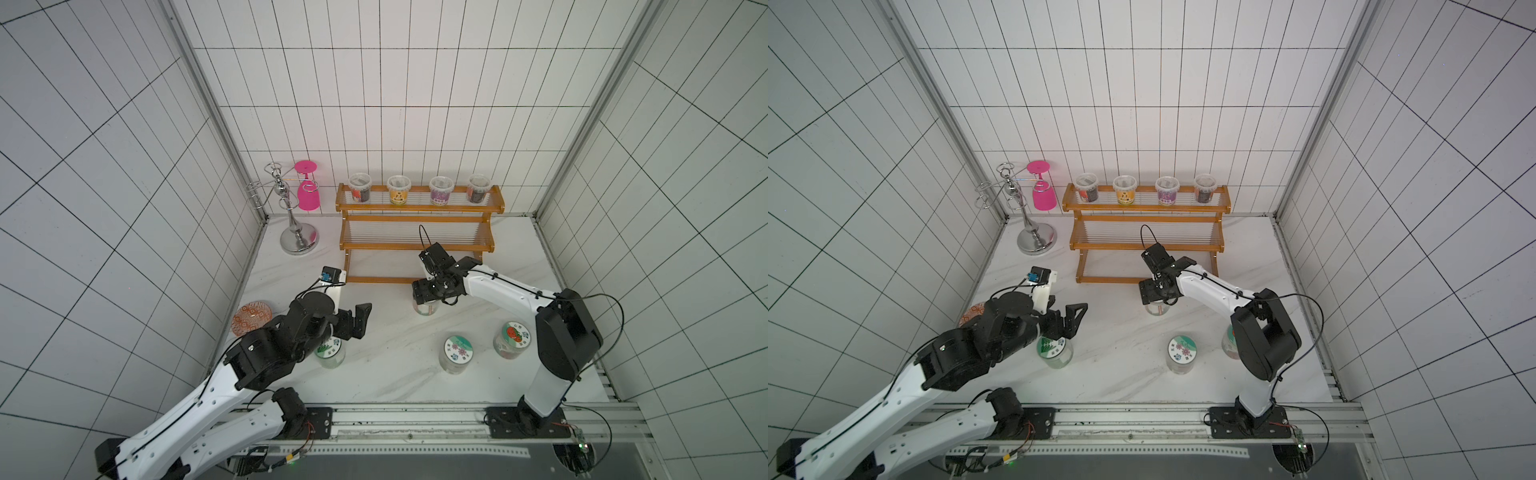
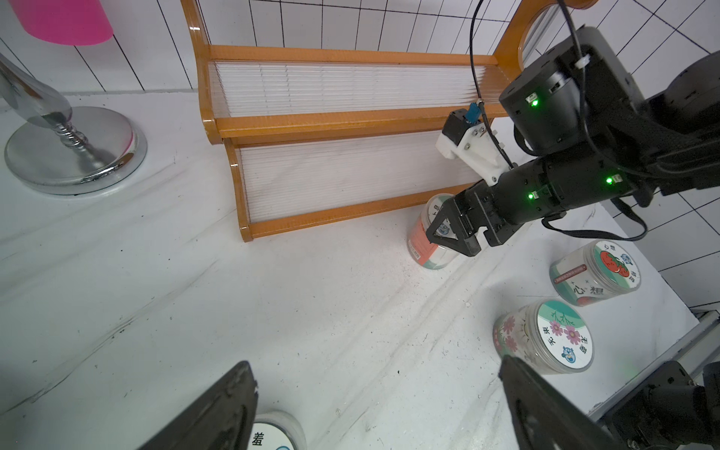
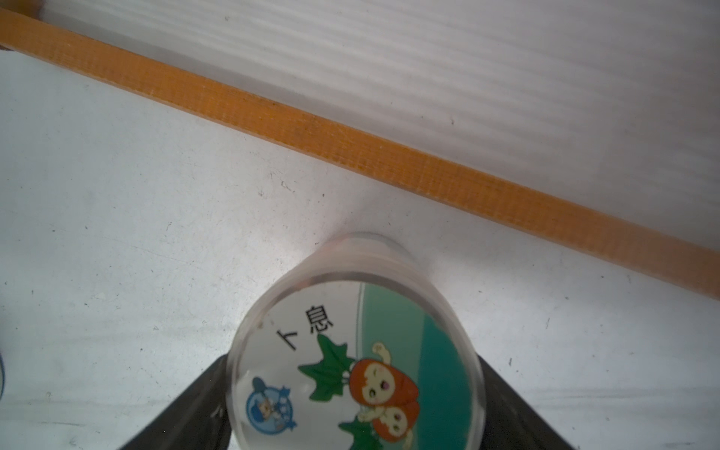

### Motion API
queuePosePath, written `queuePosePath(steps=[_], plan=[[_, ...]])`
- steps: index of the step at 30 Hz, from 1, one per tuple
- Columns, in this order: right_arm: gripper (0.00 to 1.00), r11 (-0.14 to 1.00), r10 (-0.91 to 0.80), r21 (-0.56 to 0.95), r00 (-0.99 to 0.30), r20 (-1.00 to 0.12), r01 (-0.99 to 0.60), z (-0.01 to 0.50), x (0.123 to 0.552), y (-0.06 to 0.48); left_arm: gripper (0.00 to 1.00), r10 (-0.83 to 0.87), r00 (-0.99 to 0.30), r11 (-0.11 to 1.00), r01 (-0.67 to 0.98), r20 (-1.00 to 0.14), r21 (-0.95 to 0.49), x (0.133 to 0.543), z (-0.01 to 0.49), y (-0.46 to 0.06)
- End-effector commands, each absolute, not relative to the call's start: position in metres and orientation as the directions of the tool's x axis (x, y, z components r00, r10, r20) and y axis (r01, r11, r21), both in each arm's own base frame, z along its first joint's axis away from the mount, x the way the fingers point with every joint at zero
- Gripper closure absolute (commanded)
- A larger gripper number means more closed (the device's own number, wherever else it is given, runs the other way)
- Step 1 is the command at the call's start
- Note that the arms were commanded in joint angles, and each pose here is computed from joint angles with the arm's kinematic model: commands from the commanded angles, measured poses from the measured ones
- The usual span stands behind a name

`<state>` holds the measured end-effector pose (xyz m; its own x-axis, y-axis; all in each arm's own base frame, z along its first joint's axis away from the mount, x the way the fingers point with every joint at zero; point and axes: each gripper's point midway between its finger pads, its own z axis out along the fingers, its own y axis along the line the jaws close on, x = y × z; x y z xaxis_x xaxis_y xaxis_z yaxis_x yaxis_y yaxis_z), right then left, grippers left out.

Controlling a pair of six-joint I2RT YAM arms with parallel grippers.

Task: Place the seed container on the shelf
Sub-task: Pick up the seed jar at the center of the board.

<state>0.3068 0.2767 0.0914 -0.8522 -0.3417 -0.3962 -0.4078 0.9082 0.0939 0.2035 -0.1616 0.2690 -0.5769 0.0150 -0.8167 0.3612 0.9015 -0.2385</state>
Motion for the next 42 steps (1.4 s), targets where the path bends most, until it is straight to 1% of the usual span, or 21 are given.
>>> queuePosePath(steps=[1,4,7,14,18,21,23,26,33,39,42], plan=[[0.36,0.898,-0.356,0.105,-0.846,-0.398,-0.427,0.117,0.296,0.276,0.02,0.024,-0.554,0.904,0.367,-0.832,-0.219,0.206,0.269,-0.161],[0.38,0.891,-0.364,0.107,-0.836,-0.411,-0.441,0.14,0.288,0.269,0.01,0.032,-0.541,0.898,0.385,-0.841,-0.214,0.208,0.269,-0.165],[0.4,0.882,-0.376,0.107,-0.821,-0.429,-0.459,0.167,0.279,0.26,0.02,0.051,-0.517,0.873,0.439,-0.854,-0.214,0.209,0.27,-0.177],[0.43,0.843,-0.405,0.134,-0.779,-0.479,-0.52,0.231,0.257,0.249,0.02,0.092,-0.42,0.761,0.615,-0.903,-0.209,0.209,0.276,-0.217],[0.44,0.815,-0.415,0.167,-0.759,-0.502,-0.556,0.259,0.244,0.249,0.02,0.076,-0.345,0.685,0.7,-0.936,-0.202,0.209,0.283,-0.239],[0.45,0.79,-0.42,0.189,-0.74,-0.525,-0.583,0.278,0.234,0.251,0.02,0.091,-0.275,0.625,0.765,-0.957,-0.16,0.207,0.286,-0.254],[0.46,0.772,-0.424,0.208,-0.73,-0.537,-0.601,0.288,0.227,0.253,0.02,0.1,-0.249,0.606,0.783,-0.963,-0.14,0.209,0.287,-0.261],[0.46,0.737,-0.436,0.232,-0.709,-0.554,-0.635,0.301,0.215,0.259,0.01,0.123,-0.225,0.555,0.823,-0.967,-0.121,0.209,0.287,-0.276],[0.46,0.686,-0.471,0.243,-0.673,-0.57,-0.686,0.314,0.2,0.27,0.01,0.161,-0.164,0.376,0.922,-0.973,-0.093,0.199,0.289,-0.314],[0.46,0.65,-0.498,0.248,-0.649,-0.574,-0.718,0.319,0.19,0.277,0.01,0.164,-0.134,0.31,0.947,-0.977,-0.078,0.199,0.288,-0.329],[0.46,0.634,-0.504,0.259,-0.643,-0.577,-0.729,0.322,0.185,0.28,0.01,0.158,-0.134,0.308,0.948,-0.978,-0.08,0.203,0.287,-0.334]])
